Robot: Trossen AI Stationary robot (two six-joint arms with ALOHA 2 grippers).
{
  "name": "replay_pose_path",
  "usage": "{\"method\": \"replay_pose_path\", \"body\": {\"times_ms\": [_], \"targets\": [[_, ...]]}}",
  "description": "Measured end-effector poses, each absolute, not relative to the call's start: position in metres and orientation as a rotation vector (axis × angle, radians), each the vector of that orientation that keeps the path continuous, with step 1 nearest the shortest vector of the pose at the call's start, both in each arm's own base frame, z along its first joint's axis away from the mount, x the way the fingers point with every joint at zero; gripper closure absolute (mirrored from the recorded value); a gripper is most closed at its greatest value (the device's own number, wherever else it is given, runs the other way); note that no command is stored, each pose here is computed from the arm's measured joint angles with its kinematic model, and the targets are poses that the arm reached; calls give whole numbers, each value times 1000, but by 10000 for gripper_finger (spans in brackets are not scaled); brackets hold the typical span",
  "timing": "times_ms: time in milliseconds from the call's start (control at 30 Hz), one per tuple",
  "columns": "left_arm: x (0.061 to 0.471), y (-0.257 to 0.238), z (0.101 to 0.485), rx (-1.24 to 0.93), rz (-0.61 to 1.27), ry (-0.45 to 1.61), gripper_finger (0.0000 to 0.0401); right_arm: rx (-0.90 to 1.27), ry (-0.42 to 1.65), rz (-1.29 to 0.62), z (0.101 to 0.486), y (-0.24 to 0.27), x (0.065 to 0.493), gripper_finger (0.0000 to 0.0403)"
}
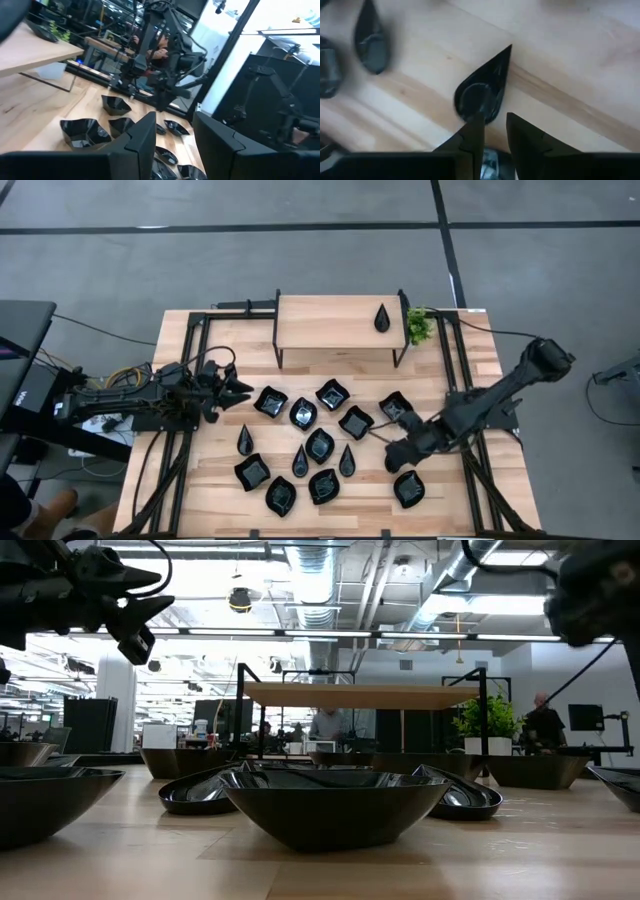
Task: Pick & Place Mini shaped plates
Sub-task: Stack the black drop shaped plate on top of the other black drop shaped plate on the shelf
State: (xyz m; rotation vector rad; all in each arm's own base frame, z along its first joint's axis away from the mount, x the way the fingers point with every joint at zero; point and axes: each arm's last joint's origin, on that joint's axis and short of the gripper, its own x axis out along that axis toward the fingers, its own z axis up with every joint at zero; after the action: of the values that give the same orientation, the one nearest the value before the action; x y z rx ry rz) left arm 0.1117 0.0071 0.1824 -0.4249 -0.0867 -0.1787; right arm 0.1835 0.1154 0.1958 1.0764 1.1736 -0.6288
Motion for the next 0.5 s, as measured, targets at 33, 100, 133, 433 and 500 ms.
{"method": "replay_pose_path", "body": {"times_ms": [33, 100, 133, 433, 500], "targets": [[112, 7, 182, -424, -187, -84, 270, 1059, 1172, -649, 192, 116, 184, 321], [112, 7, 182, -424, -199, -82, 270, 1034, 1162, -677, 187, 116, 187, 315], [112, 6, 182, -424, -201, -82, 270, 1025, 1160, -683, 185, 116, 188, 311], [112, 6, 183, -427, -203, -86, 270, 975, 1188, -677, 167, 126, 197, 292], [112, 6, 183, -429, -203, -87, 270, 965, 1194, -685, 165, 127, 197, 292]]}}
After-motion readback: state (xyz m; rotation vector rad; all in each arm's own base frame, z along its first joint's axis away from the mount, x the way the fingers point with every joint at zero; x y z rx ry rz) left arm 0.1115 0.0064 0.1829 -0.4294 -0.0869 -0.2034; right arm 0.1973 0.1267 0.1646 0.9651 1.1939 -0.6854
